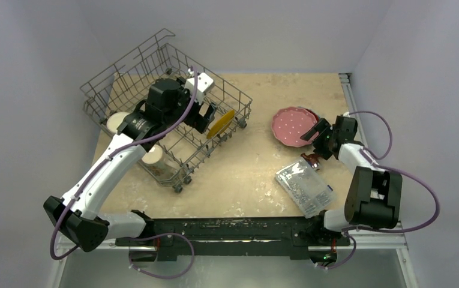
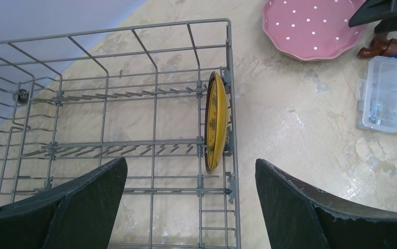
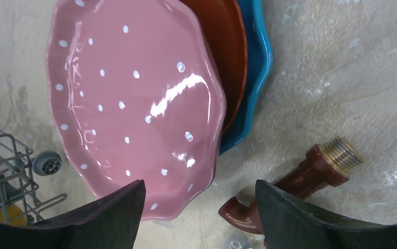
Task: Load the mixed dishes into the dish rack
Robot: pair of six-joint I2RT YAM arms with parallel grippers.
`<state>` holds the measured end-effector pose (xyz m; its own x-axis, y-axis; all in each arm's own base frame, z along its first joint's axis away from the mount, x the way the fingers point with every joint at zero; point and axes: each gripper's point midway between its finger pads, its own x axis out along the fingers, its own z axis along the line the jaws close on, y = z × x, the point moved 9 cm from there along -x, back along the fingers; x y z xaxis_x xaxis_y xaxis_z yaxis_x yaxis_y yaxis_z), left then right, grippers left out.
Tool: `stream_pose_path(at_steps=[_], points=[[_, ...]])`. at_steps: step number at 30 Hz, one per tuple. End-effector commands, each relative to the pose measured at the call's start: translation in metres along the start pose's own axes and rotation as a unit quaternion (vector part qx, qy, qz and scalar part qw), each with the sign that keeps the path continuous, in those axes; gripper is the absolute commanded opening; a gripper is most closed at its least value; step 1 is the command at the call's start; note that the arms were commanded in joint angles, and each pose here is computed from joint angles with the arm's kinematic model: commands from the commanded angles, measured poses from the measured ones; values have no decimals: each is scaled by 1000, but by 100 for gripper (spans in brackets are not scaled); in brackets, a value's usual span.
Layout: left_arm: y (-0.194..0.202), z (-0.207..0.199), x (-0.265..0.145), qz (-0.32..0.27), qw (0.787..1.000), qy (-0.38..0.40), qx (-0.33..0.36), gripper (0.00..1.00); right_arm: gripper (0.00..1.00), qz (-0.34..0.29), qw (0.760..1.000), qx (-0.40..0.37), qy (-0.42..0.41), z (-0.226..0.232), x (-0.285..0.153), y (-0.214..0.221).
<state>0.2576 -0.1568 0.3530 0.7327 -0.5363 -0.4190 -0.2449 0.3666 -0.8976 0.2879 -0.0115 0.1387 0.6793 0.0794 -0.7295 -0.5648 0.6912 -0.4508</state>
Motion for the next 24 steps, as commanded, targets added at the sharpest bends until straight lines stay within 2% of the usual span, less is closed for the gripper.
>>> stream_pose_path(at_steps=[1,4,8,17,24], points=[[-5,-1,4,-10,1000,-2,-5,92,77,12,997,21,-73,7,9,0],[-4,-1,7,-9,1000,0,-6,92,76,32,995,37,-85,5,17,4],[-3,-2,10,-3,1000,6,-7,92,75,27,993,50,-106,7,23,2],[0,-3,17,10,1000,6,-6,92,63,34,987,93,-126,5,31,6],[1,-1,17,16,1000,-1,-1,91,55,28,985,130,-109,-3,33,9]])
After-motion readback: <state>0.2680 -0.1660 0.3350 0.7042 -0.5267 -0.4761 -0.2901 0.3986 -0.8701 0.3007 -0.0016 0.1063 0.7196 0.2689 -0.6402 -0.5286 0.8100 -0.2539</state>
